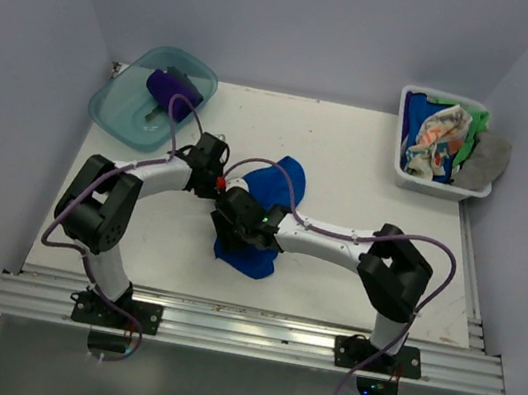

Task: Roll the towels
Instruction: Move the towel to the center of the board, then fold the towel

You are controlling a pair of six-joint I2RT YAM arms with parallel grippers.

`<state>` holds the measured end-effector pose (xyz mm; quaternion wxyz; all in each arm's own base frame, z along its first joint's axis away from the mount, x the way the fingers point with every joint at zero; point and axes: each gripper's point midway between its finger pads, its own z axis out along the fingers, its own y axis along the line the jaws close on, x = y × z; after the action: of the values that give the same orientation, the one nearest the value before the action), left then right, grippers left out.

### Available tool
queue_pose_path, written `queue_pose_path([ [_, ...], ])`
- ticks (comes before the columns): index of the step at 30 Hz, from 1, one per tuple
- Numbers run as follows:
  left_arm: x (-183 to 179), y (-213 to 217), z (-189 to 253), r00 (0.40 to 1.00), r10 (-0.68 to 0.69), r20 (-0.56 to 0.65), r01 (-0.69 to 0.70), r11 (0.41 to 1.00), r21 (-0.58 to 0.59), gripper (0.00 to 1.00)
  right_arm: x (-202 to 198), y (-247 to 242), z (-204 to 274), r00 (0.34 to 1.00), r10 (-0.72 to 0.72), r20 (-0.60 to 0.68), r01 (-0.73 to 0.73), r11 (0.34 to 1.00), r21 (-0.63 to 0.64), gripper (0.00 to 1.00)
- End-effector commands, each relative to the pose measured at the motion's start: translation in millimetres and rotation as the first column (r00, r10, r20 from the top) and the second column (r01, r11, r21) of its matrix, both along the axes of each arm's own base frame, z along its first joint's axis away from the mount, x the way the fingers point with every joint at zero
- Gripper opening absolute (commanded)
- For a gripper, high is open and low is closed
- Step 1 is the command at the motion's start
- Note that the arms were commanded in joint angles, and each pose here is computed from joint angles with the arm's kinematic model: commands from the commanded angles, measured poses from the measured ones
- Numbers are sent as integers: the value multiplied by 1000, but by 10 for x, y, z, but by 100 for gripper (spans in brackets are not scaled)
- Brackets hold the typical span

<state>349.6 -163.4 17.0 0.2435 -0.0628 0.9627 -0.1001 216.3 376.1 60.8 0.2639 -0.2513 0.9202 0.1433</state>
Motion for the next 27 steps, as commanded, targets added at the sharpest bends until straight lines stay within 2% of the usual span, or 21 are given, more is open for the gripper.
queue_pose_path([
  [1, -118, 49, -160, 999, 16, -52, -16, 1000, 9, 15, 219, 80, 75, 994, -39, 98, 41, 999, -15, 62],
  [2, -112, 50, -146, 999, 17, -48, -17, 1000, 9, 2, 227, 67, 34, 994, -42, 99, 45, 999, -26, 61],
  [3, -115, 49, -136, 999, 15, -50, -15, 1000, 9, 0, 240, 40, -44, 994, -53, 99, 58, 997, -48, 59],
  [4, -113, 51, -112, 999, 16, -45, -15, 1000, 8, 0, 245, 23, -75, 993, -58, 101, 64, 996, -58, 49],
  [6, -105, 68, -78, 999, 20, -42, -19, 1000, 18, 0, 249, -31, -132, 992, -74, 102, 82, 993, -80, 37],
  [7, -93, 73, -41, 999, 19, -33, -19, 1000, 20, 0, 259, -54, -122, 990, -84, 109, 93, 992, -83, 21],
  [10, -57, 103, 88, 1000, 28, -3, -28, 999, 30, 0, 326, -182, -8, 980, -125, 158, 141, 986, -94, 0],
  [12, -24, 155, 170, 999, 45, 18, -46, 998, 49, 0, 359, -296, 72, 970, -147, 191, 169, 980, -103, 0],
  [20, 176, 332, 800, 980, 99, 171, -108, 993, 47, 0, 558, -845, 699, 921, -251, 299, 261, 965, 5, 0],
  [27, 270, 531, 1248, 953, 145, 265, -156, 987, 23, 0, 626, -1339, 843, 887, -318, 336, 338, 941, -3, 0],
])
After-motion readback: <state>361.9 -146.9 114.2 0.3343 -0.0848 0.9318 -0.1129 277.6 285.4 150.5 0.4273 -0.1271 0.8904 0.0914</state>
